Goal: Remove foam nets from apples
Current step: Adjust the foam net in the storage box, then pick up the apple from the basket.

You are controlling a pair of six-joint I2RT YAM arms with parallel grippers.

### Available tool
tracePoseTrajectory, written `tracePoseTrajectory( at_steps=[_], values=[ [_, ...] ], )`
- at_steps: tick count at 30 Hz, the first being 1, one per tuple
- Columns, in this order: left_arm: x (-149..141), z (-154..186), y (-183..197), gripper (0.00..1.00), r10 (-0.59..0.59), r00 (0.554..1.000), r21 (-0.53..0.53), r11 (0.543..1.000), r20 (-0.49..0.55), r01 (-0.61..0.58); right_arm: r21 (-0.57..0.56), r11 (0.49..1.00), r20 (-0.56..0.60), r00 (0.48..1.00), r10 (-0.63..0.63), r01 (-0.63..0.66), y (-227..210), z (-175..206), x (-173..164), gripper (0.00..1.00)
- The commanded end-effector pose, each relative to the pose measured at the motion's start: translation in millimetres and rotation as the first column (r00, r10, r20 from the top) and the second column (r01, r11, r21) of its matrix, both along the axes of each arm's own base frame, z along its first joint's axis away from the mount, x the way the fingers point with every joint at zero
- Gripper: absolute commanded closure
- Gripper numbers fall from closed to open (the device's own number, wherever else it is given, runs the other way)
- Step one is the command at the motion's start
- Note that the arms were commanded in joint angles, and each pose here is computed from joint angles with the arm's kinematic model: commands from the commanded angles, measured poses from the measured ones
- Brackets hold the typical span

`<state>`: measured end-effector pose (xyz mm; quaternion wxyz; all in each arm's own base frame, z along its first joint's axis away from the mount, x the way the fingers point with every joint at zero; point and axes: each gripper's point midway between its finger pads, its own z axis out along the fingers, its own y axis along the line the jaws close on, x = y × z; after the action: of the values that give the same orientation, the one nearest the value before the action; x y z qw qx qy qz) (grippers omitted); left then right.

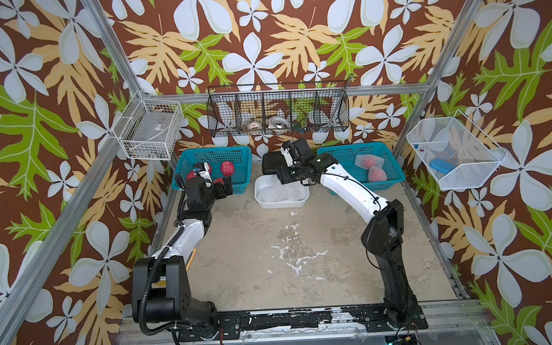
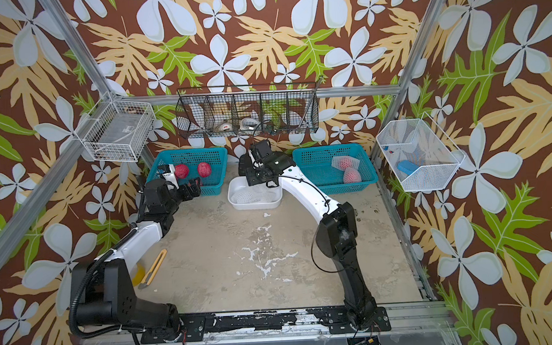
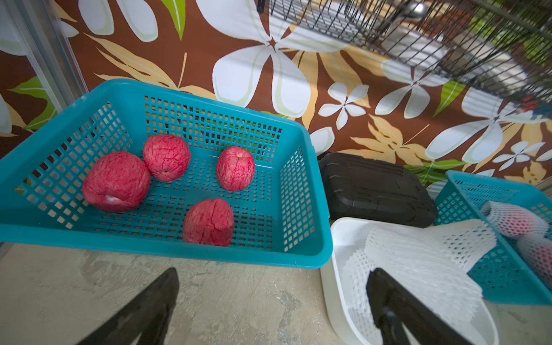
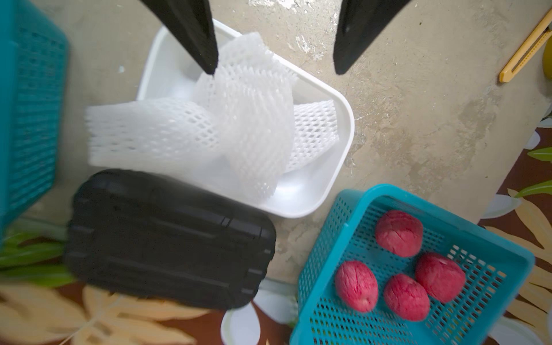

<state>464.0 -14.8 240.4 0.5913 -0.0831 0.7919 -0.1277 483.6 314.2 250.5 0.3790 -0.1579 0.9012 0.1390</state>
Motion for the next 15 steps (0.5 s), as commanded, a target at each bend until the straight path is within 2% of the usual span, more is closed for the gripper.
tracePoseTrajectory(
  at_steps=[1,3,6,9,15],
  values=[
    [0,37,-9,0.0,-0.015,0.996,-0.094,0.995,0.088,0.023,-0.041,0.997,0.179,0.982,-0.056,0.064,-25,45,4,0.19],
    [-1,57,-20,0.0,-0.044,0.991,-0.119,0.991,0.127,0.059,-0.039,0.991,0.266,0.958,-0.111,0.126,-45,63,1,0.01],
    [-3,84,-51,0.0,-0.113,0.978,-0.119,0.984,0.174,0.134,0.02,0.985,0.318,0.933,-0.168,0.171,-82,74,-2,0.0],
    [-9,103,-98,0.0,-0.209,0.955,-0.1,0.967,0.21,0.234,0.102,0.968,0.268,0.931,-0.249,0.23,-136,65,4,0.0],
    [-40,112,-210,0.0,-0.431,0.88,-0.018,0.896,0.2,0.443,0.115,0.915,0.201,0.892,-0.404,0.388,-238,31,14,0.01]
  ],
)
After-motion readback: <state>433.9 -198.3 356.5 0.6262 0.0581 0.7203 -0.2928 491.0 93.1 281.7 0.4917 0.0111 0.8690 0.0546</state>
